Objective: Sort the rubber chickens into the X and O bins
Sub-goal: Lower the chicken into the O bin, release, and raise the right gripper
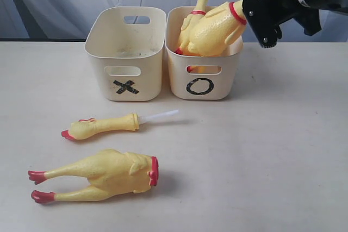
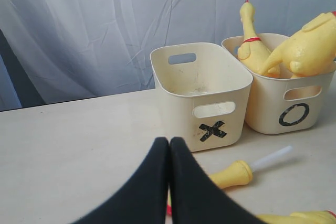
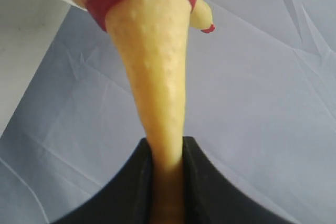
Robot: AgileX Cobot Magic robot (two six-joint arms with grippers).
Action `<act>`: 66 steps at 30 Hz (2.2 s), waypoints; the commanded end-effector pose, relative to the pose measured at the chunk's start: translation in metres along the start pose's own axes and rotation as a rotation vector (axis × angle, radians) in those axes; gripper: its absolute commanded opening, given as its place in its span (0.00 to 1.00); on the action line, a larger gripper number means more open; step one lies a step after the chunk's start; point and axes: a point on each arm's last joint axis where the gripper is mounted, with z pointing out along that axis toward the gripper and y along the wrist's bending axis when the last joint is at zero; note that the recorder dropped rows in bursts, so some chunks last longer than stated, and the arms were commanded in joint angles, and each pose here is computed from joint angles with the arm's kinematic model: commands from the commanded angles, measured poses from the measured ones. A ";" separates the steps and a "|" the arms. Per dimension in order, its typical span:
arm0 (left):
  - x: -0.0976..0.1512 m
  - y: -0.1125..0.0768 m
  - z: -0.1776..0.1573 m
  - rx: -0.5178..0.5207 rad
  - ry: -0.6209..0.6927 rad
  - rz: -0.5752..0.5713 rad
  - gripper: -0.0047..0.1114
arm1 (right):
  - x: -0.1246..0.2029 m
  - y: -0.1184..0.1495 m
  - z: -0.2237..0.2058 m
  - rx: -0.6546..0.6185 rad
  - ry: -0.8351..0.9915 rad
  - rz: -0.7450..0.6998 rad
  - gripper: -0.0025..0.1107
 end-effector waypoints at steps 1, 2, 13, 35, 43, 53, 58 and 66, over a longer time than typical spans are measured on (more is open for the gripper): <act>-0.002 0.000 -0.001 0.003 -0.014 -0.002 0.04 | 0.001 -0.002 0.001 0.012 -0.001 0.002 0.01; -0.002 0.000 -0.001 0.003 -0.014 -0.002 0.04 | 0.001 -0.002 0.002 0.009 -0.003 0.001 0.01; -0.002 0.000 -0.001 0.003 -0.014 -0.002 0.04 | -0.001 0.001 0.006 -0.003 -0.007 0.003 0.01; -0.002 0.000 -0.001 0.003 -0.014 -0.002 0.04 | -0.003 0.000 0.006 0.005 -0.021 0.028 0.30; -0.002 0.000 -0.001 0.003 -0.014 -0.002 0.04 | -0.004 -0.001 0.006 0.015 -0.034 0.069 0.52; -0.002 0.000 -0.001 0.003 -0.014 -0.002 0.04 | -0.001 -0.001 0.003 0.010 -0.014 0.067 0.51; -0.002 0.000 -0.001 0.003 -0.014 -0.002 0.04 | 0.005 -0.007 -0.007 0.032 0.002 0.099 0.51; -0.002 0.000 -0.001 0.003 -0.014 -0.002 0.04 | 0.007 -0.021 -0.027 0.095 -0.064 0.343 0.51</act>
